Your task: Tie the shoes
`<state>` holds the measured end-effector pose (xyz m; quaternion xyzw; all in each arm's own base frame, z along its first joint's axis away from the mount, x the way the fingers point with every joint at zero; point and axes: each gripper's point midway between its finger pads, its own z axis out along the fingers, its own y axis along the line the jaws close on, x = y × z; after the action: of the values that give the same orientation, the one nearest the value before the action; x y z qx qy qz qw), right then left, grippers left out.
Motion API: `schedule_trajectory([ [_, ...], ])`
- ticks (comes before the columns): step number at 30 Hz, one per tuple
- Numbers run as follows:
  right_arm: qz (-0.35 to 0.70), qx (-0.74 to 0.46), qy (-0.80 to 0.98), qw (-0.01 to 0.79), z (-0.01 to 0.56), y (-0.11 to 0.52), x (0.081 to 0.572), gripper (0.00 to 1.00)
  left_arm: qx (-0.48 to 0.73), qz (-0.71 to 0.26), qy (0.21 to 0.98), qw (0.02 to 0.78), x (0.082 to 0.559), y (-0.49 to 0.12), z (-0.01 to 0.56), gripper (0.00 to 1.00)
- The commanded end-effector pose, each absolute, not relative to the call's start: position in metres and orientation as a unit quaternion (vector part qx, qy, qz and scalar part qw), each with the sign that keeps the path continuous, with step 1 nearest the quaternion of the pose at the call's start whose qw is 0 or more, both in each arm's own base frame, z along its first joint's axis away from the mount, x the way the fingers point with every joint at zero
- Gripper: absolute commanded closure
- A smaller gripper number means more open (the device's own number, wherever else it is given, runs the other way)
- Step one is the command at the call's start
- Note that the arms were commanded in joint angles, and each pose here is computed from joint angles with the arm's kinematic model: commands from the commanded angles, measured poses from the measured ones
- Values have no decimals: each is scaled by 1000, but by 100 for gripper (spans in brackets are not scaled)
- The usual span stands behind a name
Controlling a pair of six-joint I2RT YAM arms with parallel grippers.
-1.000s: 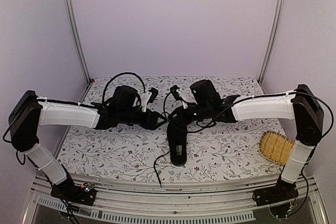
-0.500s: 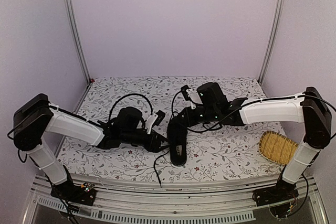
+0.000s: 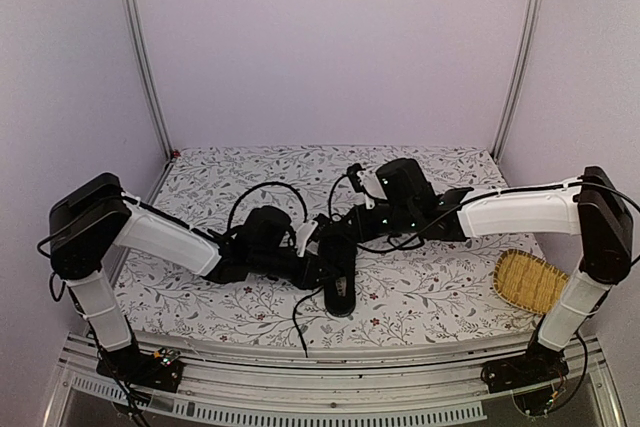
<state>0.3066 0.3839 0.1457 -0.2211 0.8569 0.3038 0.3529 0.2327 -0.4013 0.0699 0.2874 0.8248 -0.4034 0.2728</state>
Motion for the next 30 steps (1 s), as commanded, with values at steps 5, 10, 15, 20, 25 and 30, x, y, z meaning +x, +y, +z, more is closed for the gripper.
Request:
schedule_trajectory([
  [5, 247, -146, 871, 399, 164, 336, 318, 98, 277, -379, 831, 300, 238, -397, 75, 100],
  [10, 178, -68, 890, 413, 157, 271, 326, 98, 273, -362, 835, 312, 241, -388, 79, 100],
  [15, 147, -9, 903, 403, 141, 215, 328, 98, 269, -347, 839, 322, 246, -383, 83, 100],
  [20, 126, 7, 909, 397, 132, 194, 322, 98, 269, -332, 843, 326, 250, -378, 83, 100],
  [25, 117, 10, 915, 386, 122, 188, 316, 98, 271, -325, 846, 325, 251, -376, 80, 100],
  [30, 101, 32, 934, 340, 81, 177, 299, 98, 252, -295, 868, 310, 250, -361, 55, 100],
])
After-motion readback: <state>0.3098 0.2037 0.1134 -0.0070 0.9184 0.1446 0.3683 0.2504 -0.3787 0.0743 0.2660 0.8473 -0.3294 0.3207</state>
